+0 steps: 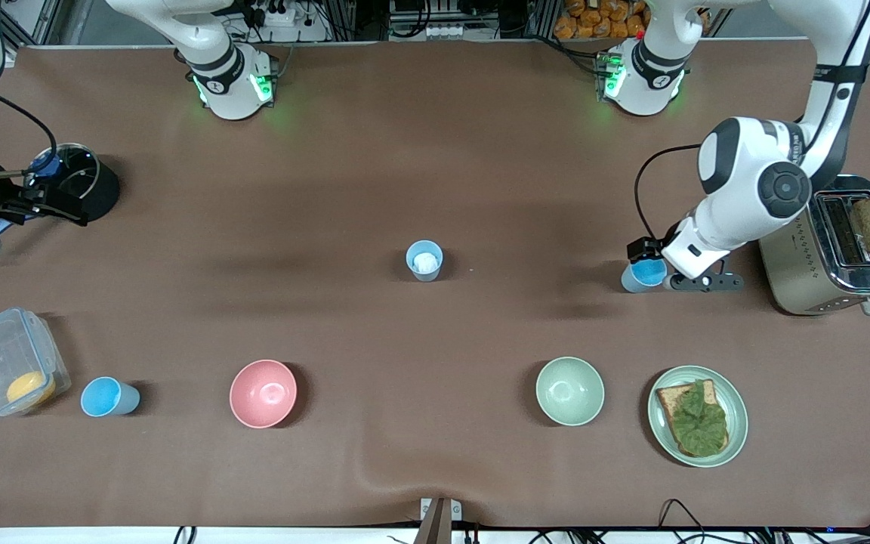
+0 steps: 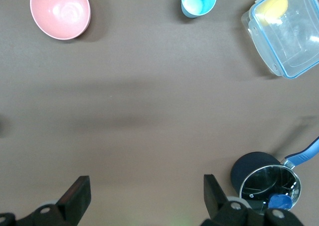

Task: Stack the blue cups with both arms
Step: 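Reach the left gripper down to the blue cup near the toaster, then close the left gripper on the blue cup and lift it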

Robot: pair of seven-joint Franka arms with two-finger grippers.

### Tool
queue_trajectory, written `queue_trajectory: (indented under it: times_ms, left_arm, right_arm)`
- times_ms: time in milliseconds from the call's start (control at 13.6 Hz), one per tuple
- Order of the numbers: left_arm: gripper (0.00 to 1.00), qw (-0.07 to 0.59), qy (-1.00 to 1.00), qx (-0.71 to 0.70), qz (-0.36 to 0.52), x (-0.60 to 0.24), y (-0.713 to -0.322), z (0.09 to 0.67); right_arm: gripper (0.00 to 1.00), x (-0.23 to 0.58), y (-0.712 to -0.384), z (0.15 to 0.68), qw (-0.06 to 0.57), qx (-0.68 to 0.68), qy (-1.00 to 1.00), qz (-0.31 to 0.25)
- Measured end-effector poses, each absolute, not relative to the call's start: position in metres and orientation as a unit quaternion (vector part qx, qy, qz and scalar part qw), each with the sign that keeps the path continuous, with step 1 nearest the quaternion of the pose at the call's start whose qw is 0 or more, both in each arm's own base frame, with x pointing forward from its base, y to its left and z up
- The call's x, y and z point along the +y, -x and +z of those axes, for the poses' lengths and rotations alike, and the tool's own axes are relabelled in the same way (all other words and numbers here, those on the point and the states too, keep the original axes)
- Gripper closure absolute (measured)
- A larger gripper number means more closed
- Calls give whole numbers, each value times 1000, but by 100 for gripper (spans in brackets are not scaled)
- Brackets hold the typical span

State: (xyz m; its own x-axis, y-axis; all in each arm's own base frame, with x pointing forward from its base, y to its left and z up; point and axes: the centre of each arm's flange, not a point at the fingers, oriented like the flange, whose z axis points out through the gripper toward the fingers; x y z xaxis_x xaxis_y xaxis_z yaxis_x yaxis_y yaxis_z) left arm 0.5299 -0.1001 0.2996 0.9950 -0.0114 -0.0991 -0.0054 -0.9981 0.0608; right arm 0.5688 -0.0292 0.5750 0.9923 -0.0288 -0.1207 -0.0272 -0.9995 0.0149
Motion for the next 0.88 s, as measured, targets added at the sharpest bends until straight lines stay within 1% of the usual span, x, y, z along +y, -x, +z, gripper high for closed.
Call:
queue_trajectory:
  times_ms: [369, 663, 811, 885]
  left_arm:
    - [0, 32, -998, -28, -43, -129, -528, 260]
    - [0, 26, -998, -34, -52, -128, -527, 237]
    - [19, 17, -997, -43, -55, -126, -524, 233]
    - [31, 16, -997, -42, -57, -124, -523, 231]
  right_arm:
    - [0, -29, -569, 575, 7, -14, -998, -61]
    - [0, -29, -569, 575, 7, -14, -998, -61]
    - [0, -29, -569, 575, 7, -14, -998, -61]
    - [0, -29, -569, 575, 7, -14, -998, -61]
